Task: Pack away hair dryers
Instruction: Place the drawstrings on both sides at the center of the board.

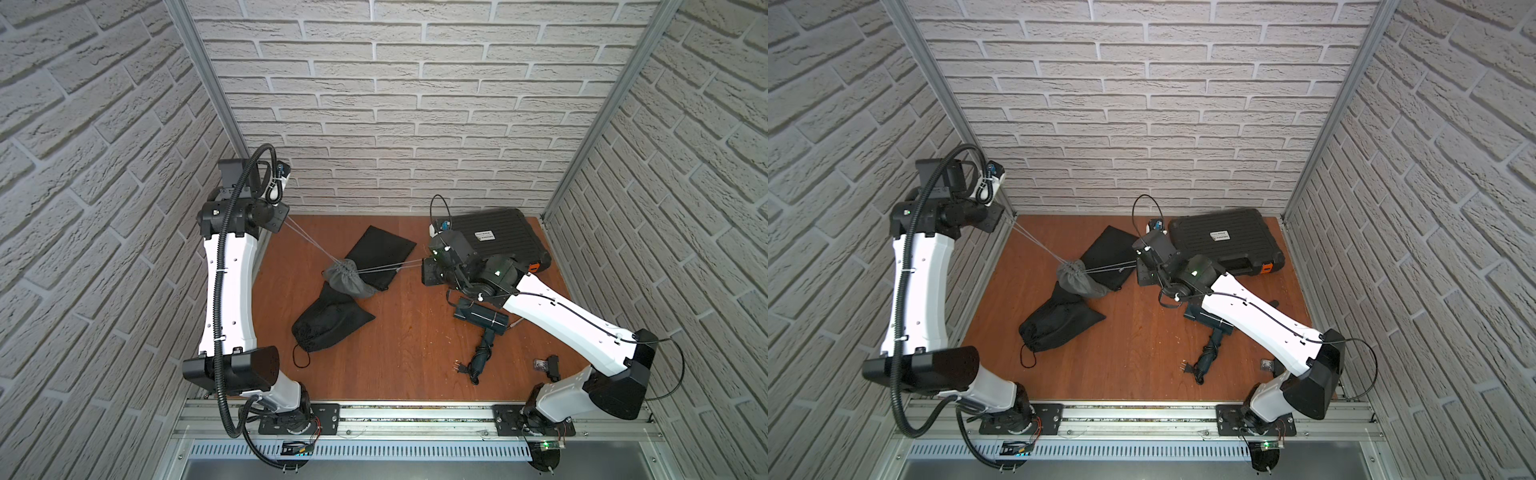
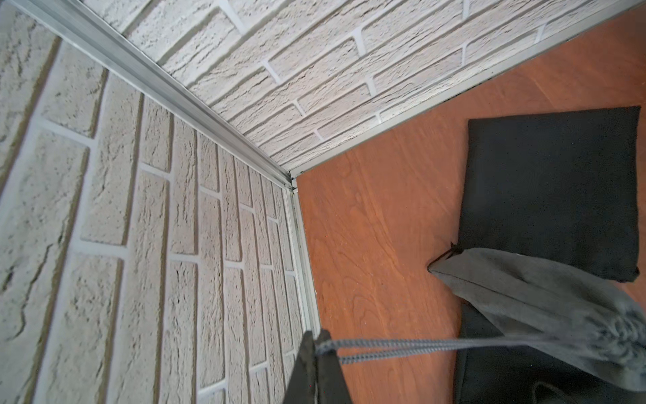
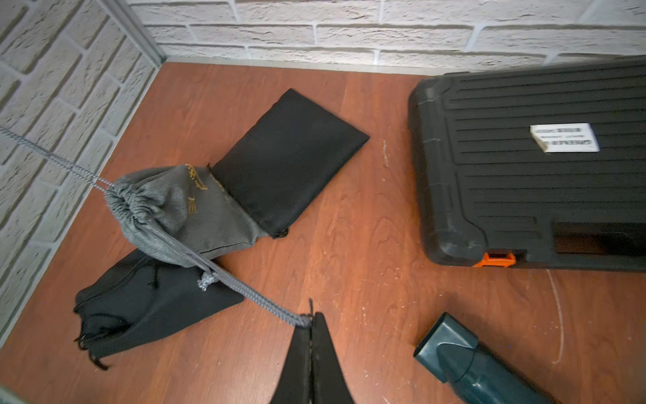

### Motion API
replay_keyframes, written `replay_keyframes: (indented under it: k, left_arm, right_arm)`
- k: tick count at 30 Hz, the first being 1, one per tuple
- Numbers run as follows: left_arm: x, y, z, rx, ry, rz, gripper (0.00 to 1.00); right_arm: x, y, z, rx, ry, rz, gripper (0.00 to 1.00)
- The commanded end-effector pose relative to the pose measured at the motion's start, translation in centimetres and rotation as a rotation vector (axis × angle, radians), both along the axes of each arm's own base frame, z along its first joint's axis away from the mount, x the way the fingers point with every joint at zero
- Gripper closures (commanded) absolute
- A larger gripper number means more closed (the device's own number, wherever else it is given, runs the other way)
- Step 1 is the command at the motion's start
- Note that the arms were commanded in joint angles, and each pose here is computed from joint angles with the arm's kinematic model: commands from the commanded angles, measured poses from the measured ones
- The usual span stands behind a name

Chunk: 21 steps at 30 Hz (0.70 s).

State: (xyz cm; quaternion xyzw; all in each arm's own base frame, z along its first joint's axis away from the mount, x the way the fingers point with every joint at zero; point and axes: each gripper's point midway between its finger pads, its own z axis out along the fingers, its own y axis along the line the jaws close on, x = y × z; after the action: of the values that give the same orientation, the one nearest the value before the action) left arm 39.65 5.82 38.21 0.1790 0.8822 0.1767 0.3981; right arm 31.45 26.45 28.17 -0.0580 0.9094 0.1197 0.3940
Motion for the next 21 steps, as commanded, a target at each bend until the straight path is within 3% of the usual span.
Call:
replay_keyframes:
  k: [1,5,11,16,18,20,21]
  left_arm:
    - [-0.6,0.9,1.6,0.020,-0.081,0.028,1.00]
    - [-2.2,0.0,-0.6,0.020,-0.022,-0.026,1.00]
    - [-7.1,-4.8,-5.8,-0.007,0.170,-0.300,1.00]
    - [-10.9,-8.1,-8.0,-0.004,0.232,-0.457,1.00]
    - [-12.1,-9.0,-8.9,-0.010,0.280,-0.497,0.89]
    - [-12.8,-9.9,-9.5,-0.024,0.321,-0.516,0.61]
    - [-13.2,-10.2,-9.8,-0.030,0.343,-0.524,0.52]
  right_arm:
    - [-1.5,3.6,-1.2,0.037,0.034,0.094,0.98]
    - [-4.0,8.8,-3.1,0.060,0.108,0.250,0.98]
    - [-7.2,15.0,-6.0,0.072,0.212,0.446,0.96]
    - [-9.2,18.0,-7.0,0.136,0.282,0.553,0.93]
    - [-9.6,18.4,-7.3,0.155,0.309,0.571,0.91]
    - [-10.0,18.3,-7.8,0.151,0.335,0.573,0.89]
    - [-10.1,18.2,-7.9,0.146,0.342,0.573,0.87]
